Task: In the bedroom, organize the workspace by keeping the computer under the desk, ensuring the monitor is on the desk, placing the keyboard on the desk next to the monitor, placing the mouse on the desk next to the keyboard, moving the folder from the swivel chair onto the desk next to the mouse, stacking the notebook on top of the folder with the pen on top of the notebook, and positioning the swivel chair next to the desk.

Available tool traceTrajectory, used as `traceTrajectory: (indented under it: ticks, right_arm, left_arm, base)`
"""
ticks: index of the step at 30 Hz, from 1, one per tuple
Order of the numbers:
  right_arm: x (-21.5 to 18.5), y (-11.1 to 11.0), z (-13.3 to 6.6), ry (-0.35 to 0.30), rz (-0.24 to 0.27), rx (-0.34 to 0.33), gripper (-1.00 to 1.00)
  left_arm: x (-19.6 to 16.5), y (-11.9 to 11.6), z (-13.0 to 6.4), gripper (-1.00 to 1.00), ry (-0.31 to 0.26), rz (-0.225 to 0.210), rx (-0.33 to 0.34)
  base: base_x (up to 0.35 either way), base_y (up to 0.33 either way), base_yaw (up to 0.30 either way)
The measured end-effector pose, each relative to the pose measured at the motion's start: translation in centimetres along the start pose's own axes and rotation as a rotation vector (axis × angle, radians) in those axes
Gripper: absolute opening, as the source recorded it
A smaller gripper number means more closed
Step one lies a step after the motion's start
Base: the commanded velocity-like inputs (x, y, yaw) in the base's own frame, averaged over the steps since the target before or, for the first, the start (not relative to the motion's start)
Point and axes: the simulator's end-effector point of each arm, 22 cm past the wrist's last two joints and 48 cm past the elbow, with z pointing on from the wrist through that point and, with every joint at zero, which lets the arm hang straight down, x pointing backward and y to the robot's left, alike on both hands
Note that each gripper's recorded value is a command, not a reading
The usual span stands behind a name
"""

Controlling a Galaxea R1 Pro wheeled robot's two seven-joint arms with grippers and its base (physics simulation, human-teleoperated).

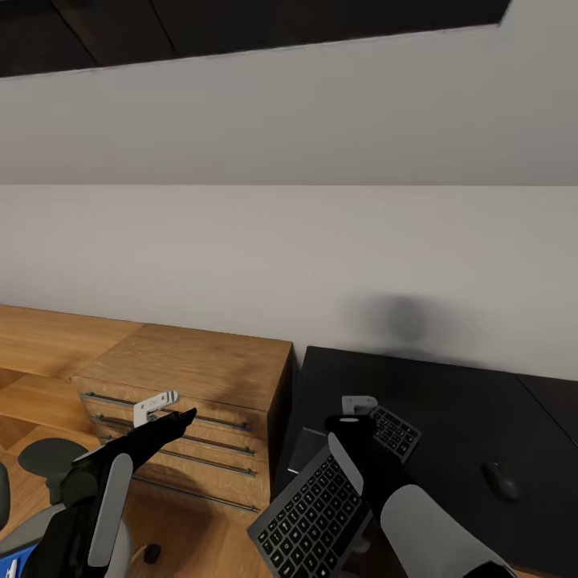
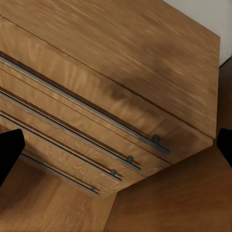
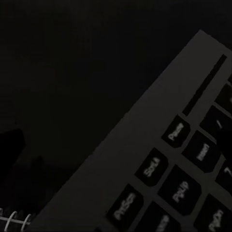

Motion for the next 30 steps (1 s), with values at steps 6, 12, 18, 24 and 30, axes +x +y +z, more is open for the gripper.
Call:
traceTrajectory:
  ticks: [6,12,18,24,30]
  right_arm:
    - [0.13,-0.23,0.0,0.004,-0.002,0.012,1.0]
    - [0.51,-0.54,-0.01,0.023,-0.014,0.025,1.0]
    - [0.67,-0.65,0.0,0.03,-0.016,0.027,1.0]
    - [0.71,-0.75,0.04,0.03,-0.015,0.028,1.0]
    - [0.71,-0.81,0.07,0.03,-0.016,0.029,1.0]
  left_arm:
    - [0.01,0.0,0.0,1.0,0.0,0.0,0.0]
    - [0.01,0.0,0.0,1.0,0.001,0.0,0.0]
    - [0.01,-0.01,0.0,1.0,0.001,0.0,0.0]
    - [0.01,0.0,0.0,1.0,0.001,0.0,0.0]
    - [0.01,0.01,0.0,1.0,0.001,0.0,0.0]
  base:
    - [0.0,0.0,0.0]
    - [0.0,0.0,0.0]
    - [0.0,0.0,0.0]
    - [0.0,0.0,0.0]
    - [0.0,0.0,0.0]
